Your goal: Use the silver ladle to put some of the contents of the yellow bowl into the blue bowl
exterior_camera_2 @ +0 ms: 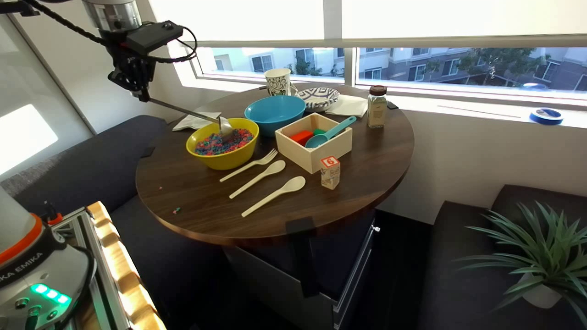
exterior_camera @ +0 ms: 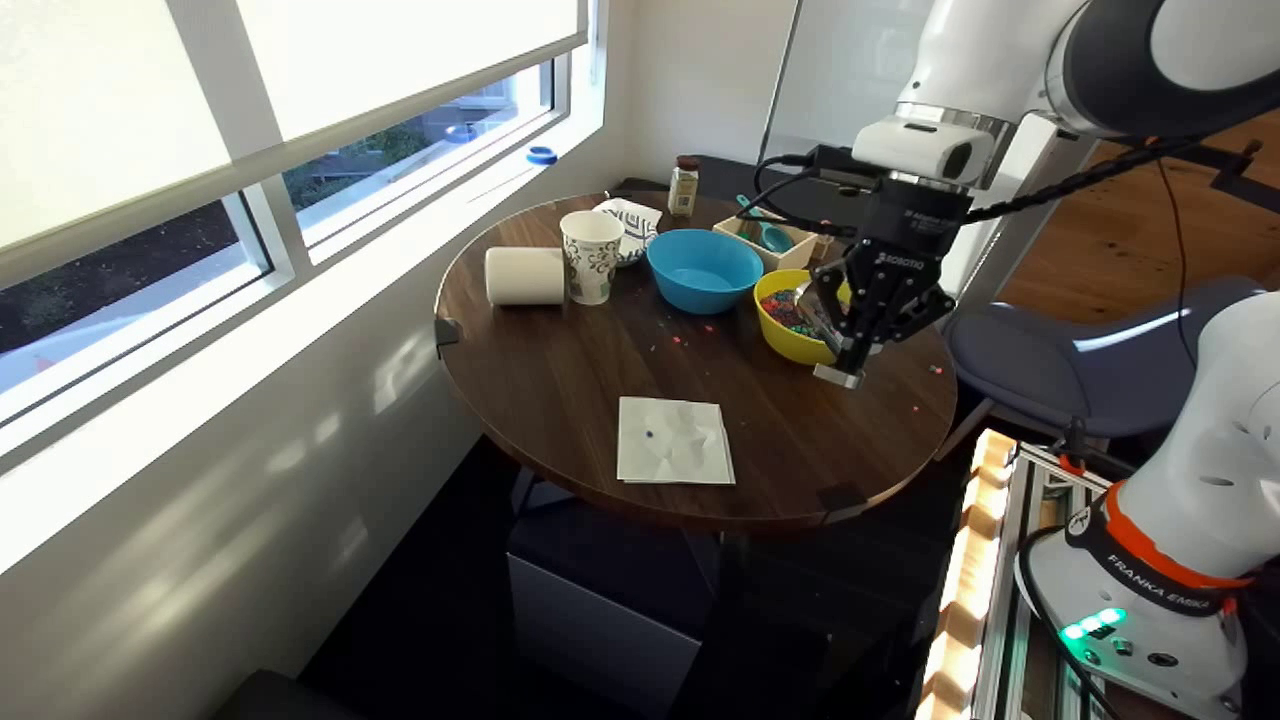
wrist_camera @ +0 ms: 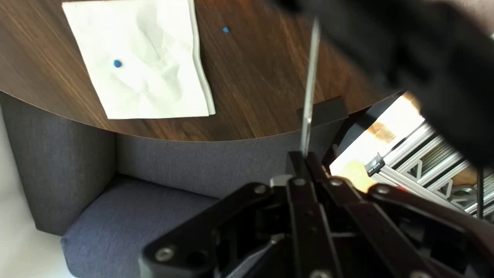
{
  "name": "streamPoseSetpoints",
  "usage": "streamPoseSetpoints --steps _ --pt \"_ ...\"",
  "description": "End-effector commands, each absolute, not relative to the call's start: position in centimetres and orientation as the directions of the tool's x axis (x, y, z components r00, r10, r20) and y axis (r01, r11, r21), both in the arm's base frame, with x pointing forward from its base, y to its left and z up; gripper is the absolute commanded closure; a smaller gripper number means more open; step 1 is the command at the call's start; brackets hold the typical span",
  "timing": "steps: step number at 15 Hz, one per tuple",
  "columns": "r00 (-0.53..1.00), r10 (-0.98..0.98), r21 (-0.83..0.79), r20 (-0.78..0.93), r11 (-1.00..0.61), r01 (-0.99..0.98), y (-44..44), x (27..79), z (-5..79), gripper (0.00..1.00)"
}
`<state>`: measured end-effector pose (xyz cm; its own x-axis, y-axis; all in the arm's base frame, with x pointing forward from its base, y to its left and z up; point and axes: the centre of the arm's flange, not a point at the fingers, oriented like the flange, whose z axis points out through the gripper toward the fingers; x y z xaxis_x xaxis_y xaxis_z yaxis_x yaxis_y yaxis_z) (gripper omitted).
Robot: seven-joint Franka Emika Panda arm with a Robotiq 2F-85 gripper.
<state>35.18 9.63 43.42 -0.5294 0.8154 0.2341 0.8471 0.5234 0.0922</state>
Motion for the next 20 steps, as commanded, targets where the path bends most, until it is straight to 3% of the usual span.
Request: streamPoseSetpoints --steps 1,20 --pt "-0.513 0.799 0.091 0.313 0.513 0.854 8.2 35.9 45.4 0.99" --pt "-0.383 0.719 0.1 0.579 0.404 0.909 4.4 43.5 50.4 0.99"
